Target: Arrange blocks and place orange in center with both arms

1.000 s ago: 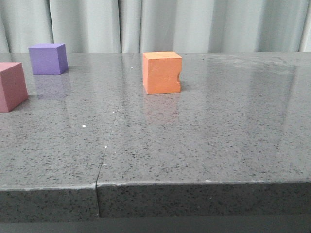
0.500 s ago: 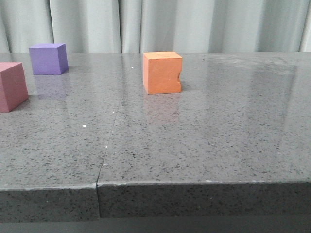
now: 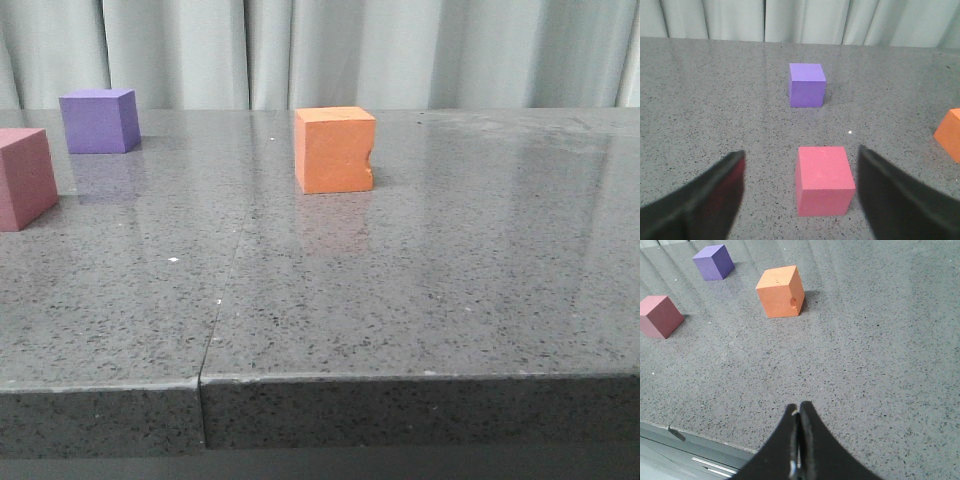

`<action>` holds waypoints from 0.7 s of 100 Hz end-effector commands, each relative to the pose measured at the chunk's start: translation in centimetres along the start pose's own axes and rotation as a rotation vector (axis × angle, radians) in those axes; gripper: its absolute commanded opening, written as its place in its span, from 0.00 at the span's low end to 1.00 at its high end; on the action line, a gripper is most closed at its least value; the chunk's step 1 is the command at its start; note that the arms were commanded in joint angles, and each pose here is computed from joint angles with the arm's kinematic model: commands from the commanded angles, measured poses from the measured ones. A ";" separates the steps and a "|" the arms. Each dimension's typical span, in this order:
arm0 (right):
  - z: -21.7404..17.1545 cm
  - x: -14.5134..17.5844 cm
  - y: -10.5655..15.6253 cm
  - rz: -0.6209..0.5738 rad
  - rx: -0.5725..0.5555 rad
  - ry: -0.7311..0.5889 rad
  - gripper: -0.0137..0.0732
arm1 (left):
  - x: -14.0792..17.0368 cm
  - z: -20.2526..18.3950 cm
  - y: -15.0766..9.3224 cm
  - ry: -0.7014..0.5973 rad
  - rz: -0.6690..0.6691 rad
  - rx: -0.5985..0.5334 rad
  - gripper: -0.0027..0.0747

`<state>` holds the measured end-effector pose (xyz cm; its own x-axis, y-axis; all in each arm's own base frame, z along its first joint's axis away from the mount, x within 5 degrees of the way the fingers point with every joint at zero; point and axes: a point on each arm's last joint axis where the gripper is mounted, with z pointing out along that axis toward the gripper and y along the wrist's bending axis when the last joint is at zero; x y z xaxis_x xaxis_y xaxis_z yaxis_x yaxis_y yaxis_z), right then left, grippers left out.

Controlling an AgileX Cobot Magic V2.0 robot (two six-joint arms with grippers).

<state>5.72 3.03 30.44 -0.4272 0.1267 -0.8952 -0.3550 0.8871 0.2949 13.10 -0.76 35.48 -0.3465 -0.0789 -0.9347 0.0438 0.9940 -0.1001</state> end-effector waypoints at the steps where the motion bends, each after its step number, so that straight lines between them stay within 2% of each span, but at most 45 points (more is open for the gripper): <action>1: -0.4 -1.4 0.4 -0.004 -0.029 -0.094 0.08 | -2.2 0.4 -0.1 -0.081 -0.004 0.003 0.96; 8: -0.4 -1.4 0.4 -0.004 -0.029 -0.094 0.08 | -2.8 1.2 -0.1 -0.065 -0.005 0.002 0.91; 17: -0.4 -1.4 0.4 -0.004 -0.029 -0.094 0.08 | -3.8 2.1 -0.2 -0.048 -0.003 0.001 0.90; 36: -0.4 -1.4 0.4 -0.004 -0.029 -0.094 0.08 | -6.1 4.3 -0.7 0.070 0.121 0.045 0.90; 52: -0.4 -1.4 0.4 -0.004 -0.029 -0.094 0.08 | -8.1 6.6 -1.7 0.144 0.221 0.163 0.90; 70: -0.4 -1.4 0.4 -0.004 -0.029 -0.094 0.08 | -9.7 8.8 -3.3 0.249 0.433 0.381 0.90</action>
<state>5.72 3.03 30.44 -0.4272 0.1267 -0.8952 -0.3550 0.8871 0.2949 24.00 -3.08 39.80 -0.5195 0.3241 -0.7906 0.4395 0.8948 0.0781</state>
